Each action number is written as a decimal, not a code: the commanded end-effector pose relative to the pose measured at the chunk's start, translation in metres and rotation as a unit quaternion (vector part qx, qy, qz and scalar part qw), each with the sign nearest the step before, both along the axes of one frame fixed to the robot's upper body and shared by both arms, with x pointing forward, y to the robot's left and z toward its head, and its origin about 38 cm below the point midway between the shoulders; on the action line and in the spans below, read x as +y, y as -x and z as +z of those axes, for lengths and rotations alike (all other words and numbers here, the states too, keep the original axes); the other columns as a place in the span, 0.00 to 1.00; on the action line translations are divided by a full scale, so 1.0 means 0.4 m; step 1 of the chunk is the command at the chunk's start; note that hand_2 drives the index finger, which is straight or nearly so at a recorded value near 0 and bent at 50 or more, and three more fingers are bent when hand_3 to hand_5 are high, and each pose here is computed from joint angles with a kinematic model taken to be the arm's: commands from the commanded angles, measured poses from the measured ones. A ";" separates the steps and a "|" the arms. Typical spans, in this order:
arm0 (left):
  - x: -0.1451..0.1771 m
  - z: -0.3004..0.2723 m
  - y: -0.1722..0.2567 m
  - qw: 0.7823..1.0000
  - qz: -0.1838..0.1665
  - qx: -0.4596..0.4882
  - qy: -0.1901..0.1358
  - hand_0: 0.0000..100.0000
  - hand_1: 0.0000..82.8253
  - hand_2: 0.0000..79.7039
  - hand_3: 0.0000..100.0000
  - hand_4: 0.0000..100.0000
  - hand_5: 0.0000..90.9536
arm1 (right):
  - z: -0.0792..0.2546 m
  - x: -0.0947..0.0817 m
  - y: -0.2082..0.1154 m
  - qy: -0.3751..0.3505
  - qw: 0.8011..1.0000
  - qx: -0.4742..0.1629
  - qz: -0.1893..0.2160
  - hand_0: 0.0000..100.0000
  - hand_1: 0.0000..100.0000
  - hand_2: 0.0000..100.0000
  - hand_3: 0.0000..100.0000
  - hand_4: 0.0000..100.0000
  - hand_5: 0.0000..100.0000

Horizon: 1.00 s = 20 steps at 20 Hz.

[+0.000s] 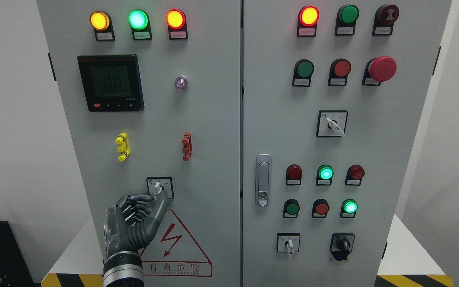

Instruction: Turn on light switch 1

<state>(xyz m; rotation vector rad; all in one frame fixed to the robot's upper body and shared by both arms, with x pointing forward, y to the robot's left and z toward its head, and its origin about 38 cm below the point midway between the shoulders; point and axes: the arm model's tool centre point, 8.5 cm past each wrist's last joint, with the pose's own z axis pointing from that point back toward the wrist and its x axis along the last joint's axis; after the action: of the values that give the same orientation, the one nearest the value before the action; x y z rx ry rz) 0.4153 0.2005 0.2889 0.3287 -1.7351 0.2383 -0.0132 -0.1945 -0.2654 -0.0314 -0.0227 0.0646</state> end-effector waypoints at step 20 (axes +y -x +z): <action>-0.003 0.010 -0.004 1.000 0.003 0.007 -0.005 0.12 0.84 0.74 0.86 0.93 0.93 | 0.000 0.000 0.001 0.000 1.000 0.001 -0.012 0.00 0.00 0.00 0.00 0.00 0.00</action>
<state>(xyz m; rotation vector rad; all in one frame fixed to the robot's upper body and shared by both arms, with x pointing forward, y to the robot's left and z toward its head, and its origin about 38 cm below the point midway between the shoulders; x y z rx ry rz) 0.4165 0.1996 0.2909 0.3379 -1.7209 0.2330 -0.0132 -0.1945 -0.2654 -0.0314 -0.0226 0.0646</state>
